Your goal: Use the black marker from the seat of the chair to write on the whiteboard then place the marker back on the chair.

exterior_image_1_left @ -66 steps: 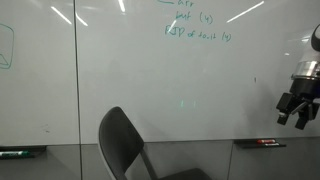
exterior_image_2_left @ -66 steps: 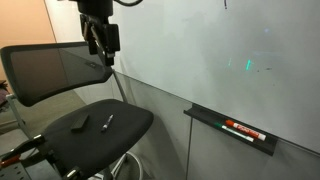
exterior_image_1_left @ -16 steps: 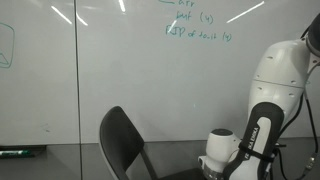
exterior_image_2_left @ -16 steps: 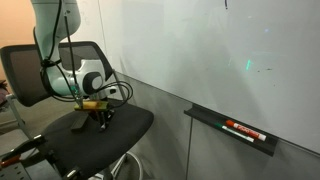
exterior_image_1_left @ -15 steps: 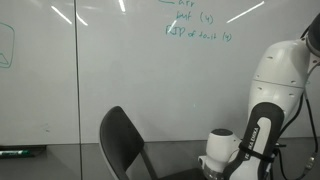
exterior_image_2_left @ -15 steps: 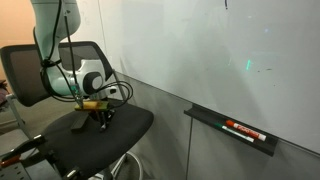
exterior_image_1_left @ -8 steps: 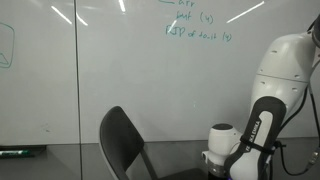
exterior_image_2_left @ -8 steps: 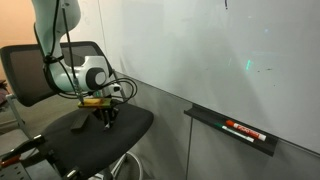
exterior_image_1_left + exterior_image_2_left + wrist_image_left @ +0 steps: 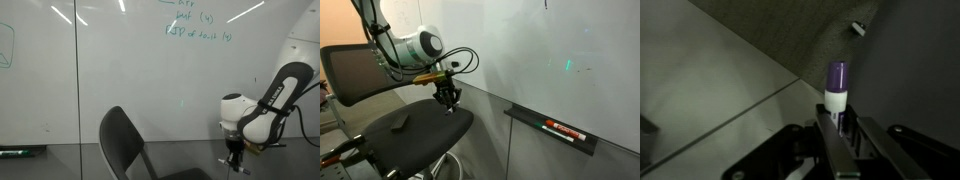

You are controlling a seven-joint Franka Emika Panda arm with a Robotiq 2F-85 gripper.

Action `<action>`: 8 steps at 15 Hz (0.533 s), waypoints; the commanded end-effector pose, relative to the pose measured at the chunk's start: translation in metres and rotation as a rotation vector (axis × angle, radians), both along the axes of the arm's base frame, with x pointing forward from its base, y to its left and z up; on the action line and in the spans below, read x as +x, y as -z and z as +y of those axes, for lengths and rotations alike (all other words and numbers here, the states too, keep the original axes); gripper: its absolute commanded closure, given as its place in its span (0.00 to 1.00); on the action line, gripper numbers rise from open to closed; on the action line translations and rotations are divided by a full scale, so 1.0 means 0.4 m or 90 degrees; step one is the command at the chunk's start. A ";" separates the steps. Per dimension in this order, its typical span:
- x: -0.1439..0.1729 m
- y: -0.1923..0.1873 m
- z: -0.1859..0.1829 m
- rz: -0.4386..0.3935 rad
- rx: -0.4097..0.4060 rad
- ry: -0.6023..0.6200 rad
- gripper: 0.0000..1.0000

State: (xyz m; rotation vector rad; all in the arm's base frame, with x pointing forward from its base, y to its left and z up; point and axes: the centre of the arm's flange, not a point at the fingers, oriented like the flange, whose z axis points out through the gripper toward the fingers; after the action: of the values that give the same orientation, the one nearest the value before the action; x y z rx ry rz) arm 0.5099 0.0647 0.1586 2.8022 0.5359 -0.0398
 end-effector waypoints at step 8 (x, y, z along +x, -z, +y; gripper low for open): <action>-0.044 -0.493 -0.198 -0.167 -0.128 0.191 0.89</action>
State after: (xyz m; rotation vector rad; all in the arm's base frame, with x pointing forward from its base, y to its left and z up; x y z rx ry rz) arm 0.5054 -0.0136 0.3092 2.6345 0.1454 0.1283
